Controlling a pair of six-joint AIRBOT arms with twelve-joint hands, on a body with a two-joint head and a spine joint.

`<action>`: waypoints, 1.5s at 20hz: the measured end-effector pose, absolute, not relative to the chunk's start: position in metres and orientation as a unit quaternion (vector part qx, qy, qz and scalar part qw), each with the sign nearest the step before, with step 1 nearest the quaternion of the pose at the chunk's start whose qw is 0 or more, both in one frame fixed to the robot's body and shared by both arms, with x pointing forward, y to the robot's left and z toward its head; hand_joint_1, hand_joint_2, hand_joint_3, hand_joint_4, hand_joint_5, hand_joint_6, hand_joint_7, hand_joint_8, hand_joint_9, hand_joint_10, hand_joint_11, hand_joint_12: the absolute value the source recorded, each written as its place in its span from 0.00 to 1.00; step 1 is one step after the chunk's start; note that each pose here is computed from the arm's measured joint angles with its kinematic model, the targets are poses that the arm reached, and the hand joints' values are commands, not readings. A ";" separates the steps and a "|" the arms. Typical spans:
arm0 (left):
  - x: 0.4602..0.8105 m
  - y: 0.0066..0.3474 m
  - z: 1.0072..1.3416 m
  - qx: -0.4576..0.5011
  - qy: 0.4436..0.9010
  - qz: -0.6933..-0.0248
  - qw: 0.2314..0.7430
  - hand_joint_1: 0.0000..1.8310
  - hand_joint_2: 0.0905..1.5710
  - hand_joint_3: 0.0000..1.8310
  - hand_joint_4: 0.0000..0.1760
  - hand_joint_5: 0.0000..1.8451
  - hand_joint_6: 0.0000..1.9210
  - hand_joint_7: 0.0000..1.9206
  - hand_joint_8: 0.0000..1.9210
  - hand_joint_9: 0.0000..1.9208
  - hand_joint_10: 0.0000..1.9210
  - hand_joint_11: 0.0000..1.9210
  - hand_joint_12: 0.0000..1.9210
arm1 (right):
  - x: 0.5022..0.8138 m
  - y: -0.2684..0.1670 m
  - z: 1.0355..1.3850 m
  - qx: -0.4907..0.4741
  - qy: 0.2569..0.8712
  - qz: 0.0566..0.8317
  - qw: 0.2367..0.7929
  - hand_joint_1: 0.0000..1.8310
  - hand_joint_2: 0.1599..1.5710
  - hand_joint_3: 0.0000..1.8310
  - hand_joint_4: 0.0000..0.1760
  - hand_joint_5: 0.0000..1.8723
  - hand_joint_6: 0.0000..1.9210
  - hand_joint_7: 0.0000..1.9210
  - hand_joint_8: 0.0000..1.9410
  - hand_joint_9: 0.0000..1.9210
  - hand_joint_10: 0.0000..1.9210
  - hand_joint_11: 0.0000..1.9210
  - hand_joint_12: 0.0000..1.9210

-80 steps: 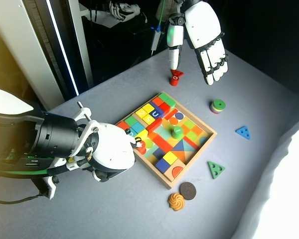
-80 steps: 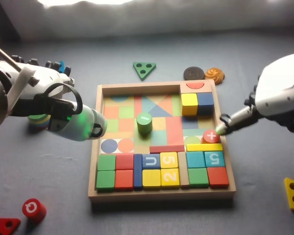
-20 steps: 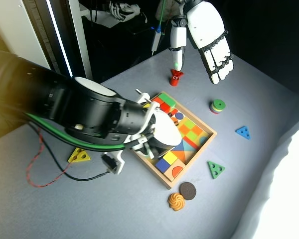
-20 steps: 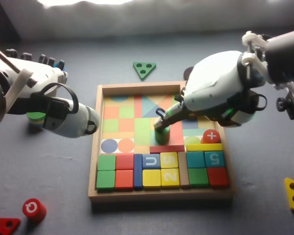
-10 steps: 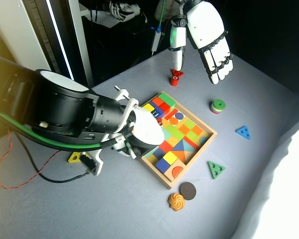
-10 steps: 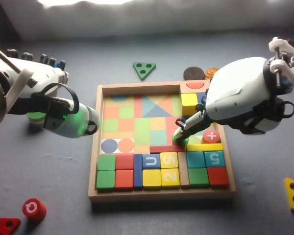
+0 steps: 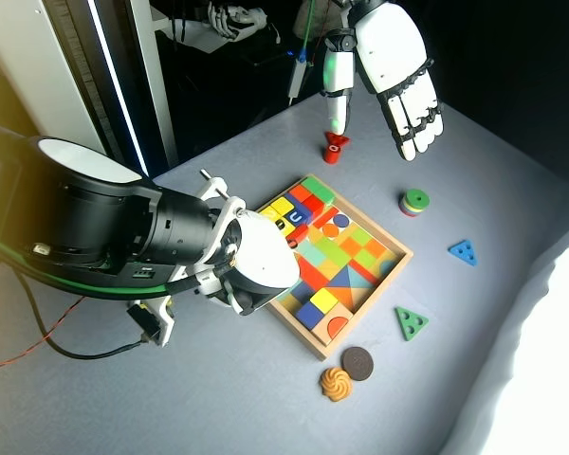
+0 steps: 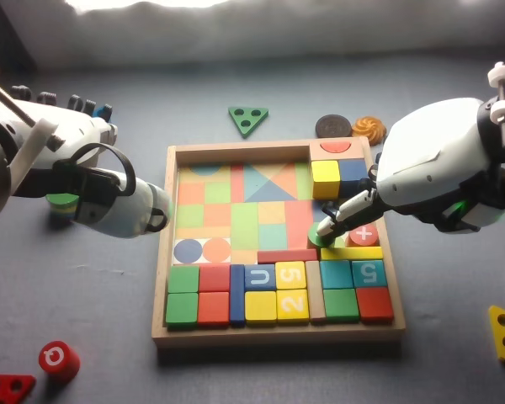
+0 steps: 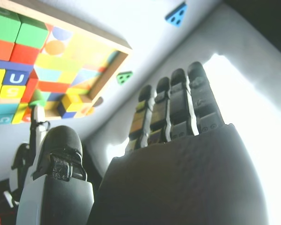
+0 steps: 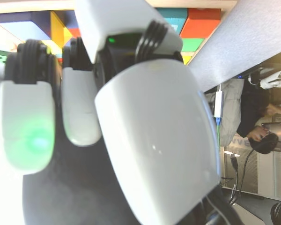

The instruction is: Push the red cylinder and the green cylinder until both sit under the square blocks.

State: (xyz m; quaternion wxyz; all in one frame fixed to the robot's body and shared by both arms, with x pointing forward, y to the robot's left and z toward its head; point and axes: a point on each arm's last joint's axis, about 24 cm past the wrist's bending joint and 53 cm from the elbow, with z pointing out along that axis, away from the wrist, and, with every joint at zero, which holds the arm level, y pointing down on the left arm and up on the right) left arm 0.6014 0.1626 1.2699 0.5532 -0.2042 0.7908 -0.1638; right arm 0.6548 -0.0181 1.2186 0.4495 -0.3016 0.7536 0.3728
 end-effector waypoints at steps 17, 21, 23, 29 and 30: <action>0.601 0.163 1.270 -0.204 0.791 -0.164 0.553 0.00 0.79 0.00 0.00 0.00 0.00 0.00 0.00 0.00 0.00 0.00 0.00 | 0.653 -0.033 1.213 -0.297 0.761 0.370 0.442 0.98 0.58 0.26 0.11 0.19 0.00 0.85 1.00 0.91 1.00 0.95 1.00; 0.601 0.163 1.270 -0.204 0.791 -0.164 0.553 0.00 0.79 0.00 0.00 0.00 0.00 0.00 0.00 0.00 0.00 0.00 0.00 | 0.652 -0.033 1.212 -0.298 0.762 0.370 0.441 0.99 0.60 0.26 0.00 0.20 0.01 0.84 1.00 0.90 1.00 0.94 1.00; 0.601 0.163 1.270 -0.204 0.791 -0.164 0.553 0.00 0.80 0.00 0.00 0.00 0.00 0.00 0.00 0.00 0.00 0.00 0.00 | 0.652 -0.033 1.213 -0.297 0.762 0.370 0.440 0.98 0.60 0.27 0.00 0.20 0.01 0.84 1.00 0.90 1.00 0.94 1.00; 0.601 0.163 1.270 -0.204 0.791 -0.164 0.553 0.00 0.80 0.00 0.00 0.00 0.00 0.00 0.00 0.00 0.00 0.00 0.00 | 0.649 -0.028 1.222 -0.305 0.754 0.372 0.447 0.98 0.56 0.31 0.00 0.20 0.00 0.83 1.00 0.90 1.00 0.94 1.00; 0.601 0.163 1.270 -0.204 0.791 -0.164 0.553 0.00 0.80 0.00 0.00 0.00 0.00 0.00 0.00 0.00 0.00 0.00 0.00 | 0.648 -0.027 1.223 -0.304 0.754 0.375 0.446 0.98 0.56 0.31 0.00 0.20 0.00 0.83 1.00 0.90 1.00 0.94 1.00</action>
